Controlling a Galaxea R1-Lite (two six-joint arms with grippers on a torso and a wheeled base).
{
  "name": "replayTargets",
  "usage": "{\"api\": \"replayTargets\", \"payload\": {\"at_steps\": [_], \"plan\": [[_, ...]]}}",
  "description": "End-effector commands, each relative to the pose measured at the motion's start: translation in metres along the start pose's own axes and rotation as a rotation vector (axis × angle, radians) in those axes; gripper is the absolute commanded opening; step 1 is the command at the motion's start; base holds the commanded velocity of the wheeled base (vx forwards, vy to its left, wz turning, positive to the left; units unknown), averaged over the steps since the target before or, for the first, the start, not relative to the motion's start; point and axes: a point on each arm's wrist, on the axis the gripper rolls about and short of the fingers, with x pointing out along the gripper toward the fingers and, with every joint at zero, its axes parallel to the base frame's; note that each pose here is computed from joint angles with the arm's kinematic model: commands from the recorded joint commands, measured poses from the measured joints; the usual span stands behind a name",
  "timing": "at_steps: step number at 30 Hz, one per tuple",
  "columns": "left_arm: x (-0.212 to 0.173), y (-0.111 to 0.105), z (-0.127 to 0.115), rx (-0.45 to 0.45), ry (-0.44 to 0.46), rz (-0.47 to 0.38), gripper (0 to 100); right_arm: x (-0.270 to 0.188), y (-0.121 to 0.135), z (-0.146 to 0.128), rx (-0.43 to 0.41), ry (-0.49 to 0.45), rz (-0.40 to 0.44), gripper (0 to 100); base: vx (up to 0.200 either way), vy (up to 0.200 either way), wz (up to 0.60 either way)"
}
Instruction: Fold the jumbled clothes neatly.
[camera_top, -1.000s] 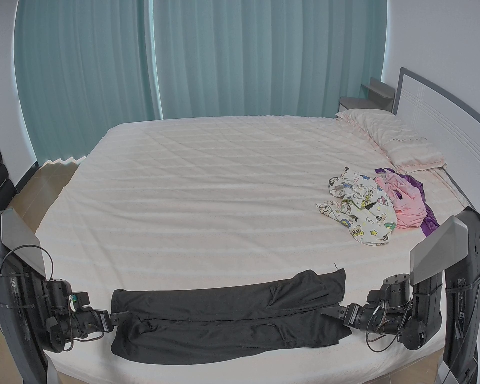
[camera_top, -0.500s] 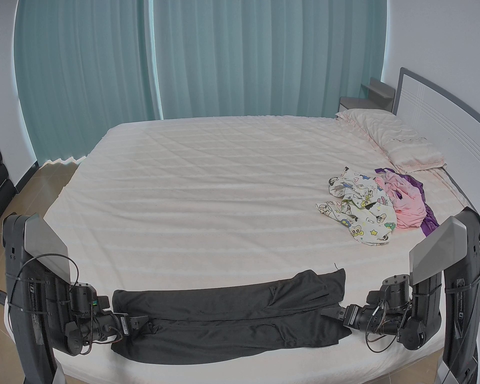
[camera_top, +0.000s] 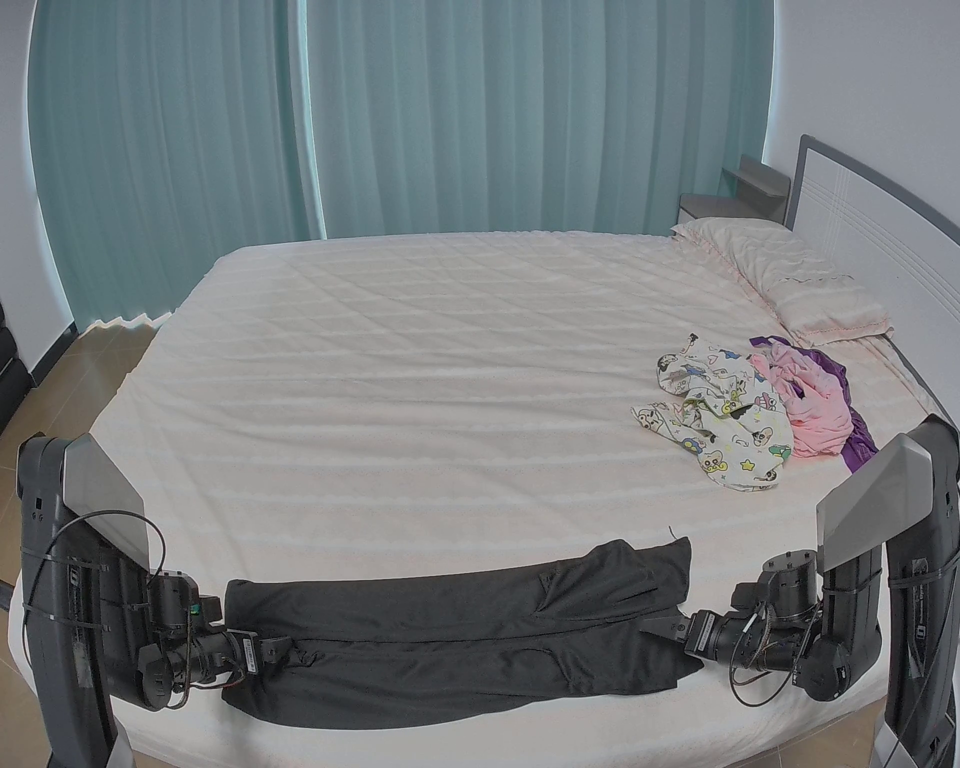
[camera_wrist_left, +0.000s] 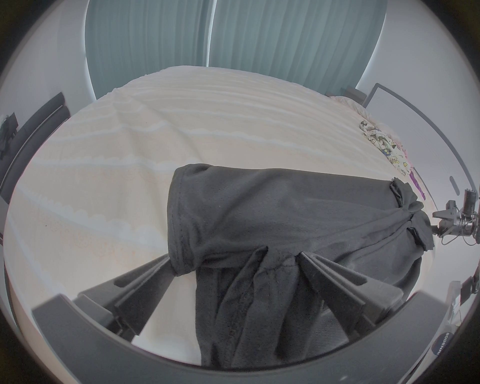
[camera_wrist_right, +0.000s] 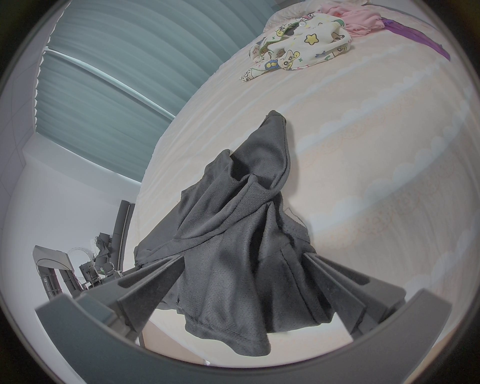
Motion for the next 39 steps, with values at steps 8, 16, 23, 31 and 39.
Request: {"api": "replayTargets", "payload": {"at_steps": [8,16,23,31,39], "plan": [[0.008,-0.001,-0.001,0.016,-0.007,-0.006,0,0.000,0.001,0.001,-0.003,-0.009,0.007,100,0.000,0.000,0.00],[-0.019,0.008,0.013,-0.018,-0.077,0.042,0,0.000,0.001,0.001,-0.003,-0.007,0.007,100,0.000,0.000,0.00],[-0.032,0.024,0.017,-0.064,-0.104,0.086,0,0.000,0.001,-0.001,-0.005,-0.003,0.006,100,0.000,0.000,0.00],[-0.038,0.049,0.023,-0.111,-0.157,0.151,0,0.000,0.001,0.000,-0.005,-0.004,0.007,100,0.000,0.000,0.00],[-0.067,0.085,0.055,-0.199,-0.221,0.171,0,0.001,0.001,-0.001,-0.010,0.001,0.005,100,0.000,0.000,0.00]]}}
